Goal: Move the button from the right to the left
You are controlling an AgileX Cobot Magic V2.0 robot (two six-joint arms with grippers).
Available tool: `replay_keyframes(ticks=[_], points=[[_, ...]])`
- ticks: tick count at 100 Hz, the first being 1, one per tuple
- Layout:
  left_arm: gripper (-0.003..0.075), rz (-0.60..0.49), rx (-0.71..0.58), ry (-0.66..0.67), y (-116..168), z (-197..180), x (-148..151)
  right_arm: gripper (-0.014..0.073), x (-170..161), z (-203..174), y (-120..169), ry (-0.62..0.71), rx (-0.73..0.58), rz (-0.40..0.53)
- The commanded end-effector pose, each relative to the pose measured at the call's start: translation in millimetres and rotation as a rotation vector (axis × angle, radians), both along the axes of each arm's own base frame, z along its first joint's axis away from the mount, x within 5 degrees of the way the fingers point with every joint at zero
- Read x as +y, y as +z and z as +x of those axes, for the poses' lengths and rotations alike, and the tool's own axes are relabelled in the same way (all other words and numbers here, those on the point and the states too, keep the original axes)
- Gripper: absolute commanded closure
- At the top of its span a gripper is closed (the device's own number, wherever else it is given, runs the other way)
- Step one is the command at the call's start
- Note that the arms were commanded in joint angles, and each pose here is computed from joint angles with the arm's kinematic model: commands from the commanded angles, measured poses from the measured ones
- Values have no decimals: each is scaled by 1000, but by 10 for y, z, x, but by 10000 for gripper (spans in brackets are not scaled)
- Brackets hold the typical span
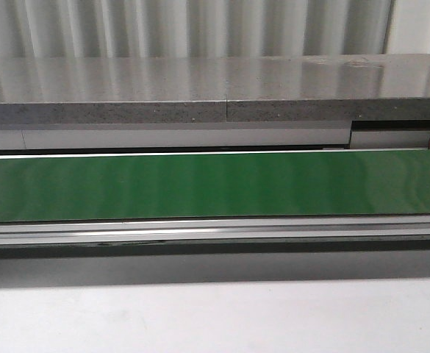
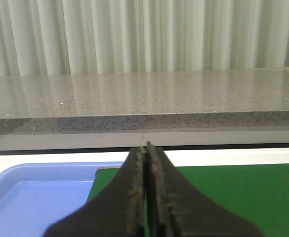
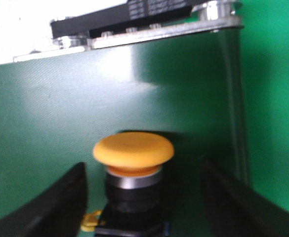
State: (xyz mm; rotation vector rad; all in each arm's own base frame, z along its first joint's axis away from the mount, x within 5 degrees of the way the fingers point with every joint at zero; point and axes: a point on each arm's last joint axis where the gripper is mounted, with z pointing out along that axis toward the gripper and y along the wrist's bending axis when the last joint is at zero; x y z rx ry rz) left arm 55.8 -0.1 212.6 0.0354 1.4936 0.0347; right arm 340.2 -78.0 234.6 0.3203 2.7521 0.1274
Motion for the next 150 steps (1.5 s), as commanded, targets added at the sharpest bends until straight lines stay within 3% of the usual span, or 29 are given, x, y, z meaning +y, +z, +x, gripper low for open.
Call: replay_keyframes(ticks=[1, 17, 40, 62, 76, 104, 132, 141, 150], points=[[740, -8, -90, -12, 7, -27, -7, -38, -2, 16, 217, 7, -99, -27], [740, -8, -90, -12, 7, -27, -7, -41, 60, 11, 358, 28, -175, -25], [740, -8, -90, -12, 7, -27, -7, -41, 412, -180, 921, 133, -384, -46], [740, -8, -90, -12, 7, -27, -7, -41, 740, -702, 1487, 236, -611, -94], [740, -8, -90, -12, 7, -27, -7, -41, 792, -1133, 1654, 242, -724, -124], [740, -8, -90, -12, 7, -27, -7, -41, 818, -1892, 1485, 224, -846, -168], [740, -8, -90, -12, 7, -27, -7, -36, 842, -2347, 1191, 216, -902, -180], [740, -8, -90, -12, 7, -27, -7, 39, 842, -2399, 1182, 211, -928, -186], [740, -8, -90, -12, 7, -27, -7, 210, 841, -2415, 1194, 208, -944, -189]])
